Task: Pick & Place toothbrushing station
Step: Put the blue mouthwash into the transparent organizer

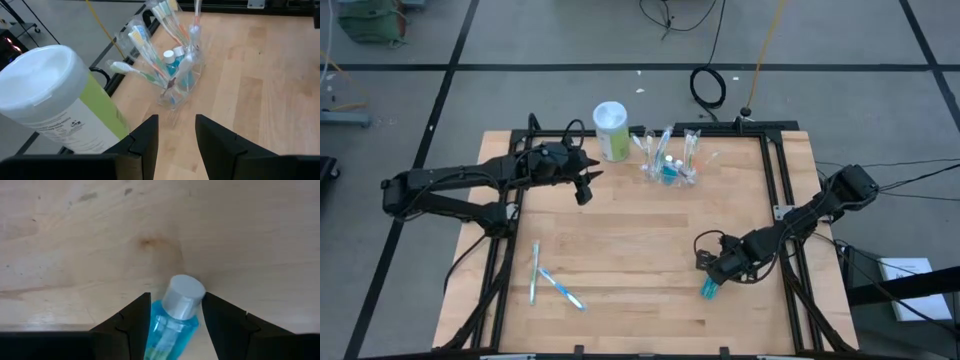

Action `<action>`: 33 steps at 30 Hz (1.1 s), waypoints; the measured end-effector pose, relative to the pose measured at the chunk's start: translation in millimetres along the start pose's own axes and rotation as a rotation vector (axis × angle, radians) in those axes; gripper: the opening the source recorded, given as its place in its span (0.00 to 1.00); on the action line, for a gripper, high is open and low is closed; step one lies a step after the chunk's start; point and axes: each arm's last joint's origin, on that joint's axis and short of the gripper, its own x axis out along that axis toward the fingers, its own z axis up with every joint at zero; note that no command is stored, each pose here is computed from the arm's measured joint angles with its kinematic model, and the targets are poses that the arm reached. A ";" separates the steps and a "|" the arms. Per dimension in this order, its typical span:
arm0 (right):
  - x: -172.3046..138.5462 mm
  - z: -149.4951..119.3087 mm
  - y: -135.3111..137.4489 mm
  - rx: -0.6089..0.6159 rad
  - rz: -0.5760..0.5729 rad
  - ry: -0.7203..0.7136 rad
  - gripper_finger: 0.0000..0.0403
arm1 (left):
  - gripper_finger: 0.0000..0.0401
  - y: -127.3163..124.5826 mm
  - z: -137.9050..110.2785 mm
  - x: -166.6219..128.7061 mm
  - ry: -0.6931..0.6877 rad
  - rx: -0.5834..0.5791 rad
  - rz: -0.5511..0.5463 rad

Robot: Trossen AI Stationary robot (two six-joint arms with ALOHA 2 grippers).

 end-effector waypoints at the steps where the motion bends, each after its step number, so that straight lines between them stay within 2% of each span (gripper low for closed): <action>1: 2.1 0.6 -0.4 0.000 0.014 0.010 0.42 | 0.33 0.0 0.0 0.0 0.000 0.000 0.000; 5: 8.4 4.8 -3.6 -0.003 0.060 0.014 0.42 | 0.33 0.0 0.1 0.0 -0.001 -0.002 0.000; 16: 13.5 11.1 -10.0 -0.125 0.039 -0.006 0.41 | 0.33 0.0 0.3 0.0 -0.003 -0.003 0.001; 21: 13.9 12.3 -10.4 -0.137 0.046 -0.031 0.31 | 0.33 0.1 0.3 0.0 -0.003 -0.003 0.001; 25: 13.9 13.7 -9.7 -0.208 0.055 -0.052 0.21 | 0.33 0.1 0.3 0.0 -0.003 -0.003 0.002; 28: 13.9 15.0 -7.9 -0.249 0.062 -0.057 0.21 | 0.33 0.1 0.1 0.0 -0.001 -0.003 0.002; 31: 11.4 16.7 -3.2 -0.301 0.105 -0.065 0.21 | 0.33 0.0 0.0 0.0 0.000 -0.003 0.002; 33: 8.6 19.3 4.4 -0.354 0.199 -0.123 0.21 | 0.33 0.0 0.0 0.0 0.000 -0.003 0.002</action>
